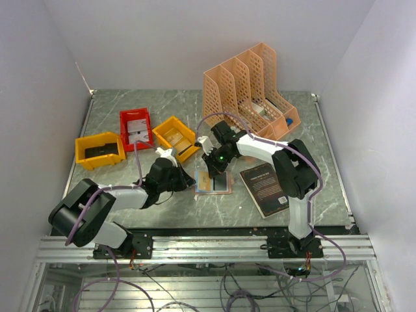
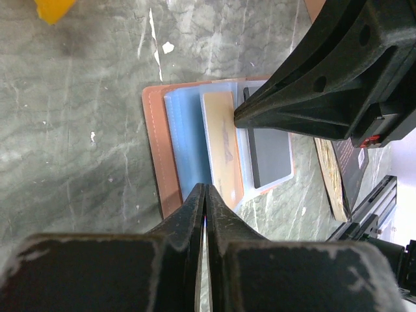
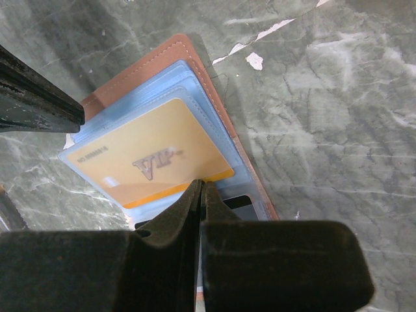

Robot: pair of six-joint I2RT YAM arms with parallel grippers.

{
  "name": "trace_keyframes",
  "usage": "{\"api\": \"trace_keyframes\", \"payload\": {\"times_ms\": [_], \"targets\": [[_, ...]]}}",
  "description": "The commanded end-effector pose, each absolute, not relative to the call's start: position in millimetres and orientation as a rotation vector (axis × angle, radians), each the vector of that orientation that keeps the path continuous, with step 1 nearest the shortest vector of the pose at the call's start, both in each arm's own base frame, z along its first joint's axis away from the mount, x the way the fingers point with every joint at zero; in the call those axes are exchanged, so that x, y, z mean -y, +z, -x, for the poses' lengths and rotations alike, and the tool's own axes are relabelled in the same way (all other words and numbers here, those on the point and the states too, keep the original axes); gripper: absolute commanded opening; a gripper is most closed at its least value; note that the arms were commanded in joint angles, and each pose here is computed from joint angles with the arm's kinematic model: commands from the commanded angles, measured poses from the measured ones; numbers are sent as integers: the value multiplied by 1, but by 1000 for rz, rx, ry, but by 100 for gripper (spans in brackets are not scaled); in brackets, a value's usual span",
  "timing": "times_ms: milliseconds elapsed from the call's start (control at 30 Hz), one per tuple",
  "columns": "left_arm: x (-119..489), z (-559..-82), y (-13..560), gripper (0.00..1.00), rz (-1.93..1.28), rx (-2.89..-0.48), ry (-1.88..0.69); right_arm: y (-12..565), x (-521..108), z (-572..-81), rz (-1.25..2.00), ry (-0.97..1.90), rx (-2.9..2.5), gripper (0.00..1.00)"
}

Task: Put the credit cards into the card holder
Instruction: Turn over the card slot in the card holder.

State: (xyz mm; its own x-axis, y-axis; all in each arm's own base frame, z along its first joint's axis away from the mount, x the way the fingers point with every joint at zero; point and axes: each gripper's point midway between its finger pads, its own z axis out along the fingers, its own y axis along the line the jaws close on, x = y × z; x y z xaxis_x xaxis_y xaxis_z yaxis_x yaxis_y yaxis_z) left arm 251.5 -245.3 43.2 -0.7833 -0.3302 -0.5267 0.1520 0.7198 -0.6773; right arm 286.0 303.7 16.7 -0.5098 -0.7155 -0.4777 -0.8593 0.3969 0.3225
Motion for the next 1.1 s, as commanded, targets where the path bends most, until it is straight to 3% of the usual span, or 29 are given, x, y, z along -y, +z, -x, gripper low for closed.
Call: {"api": "trace_keyframes", "payload": {"times_ms": [0,700,1067], "targets": [[247,-260,47,10,110,-2264,-963,1,-299,-284,1410,756,-2434,0],[274,-257,52,8,38,-2243,-1104,3,-300,-284,1409,763,-2430,0],[277,-254,57,12,-18,-2267,-1014,18,-305,-286,1399,788,-2393,3]]}}
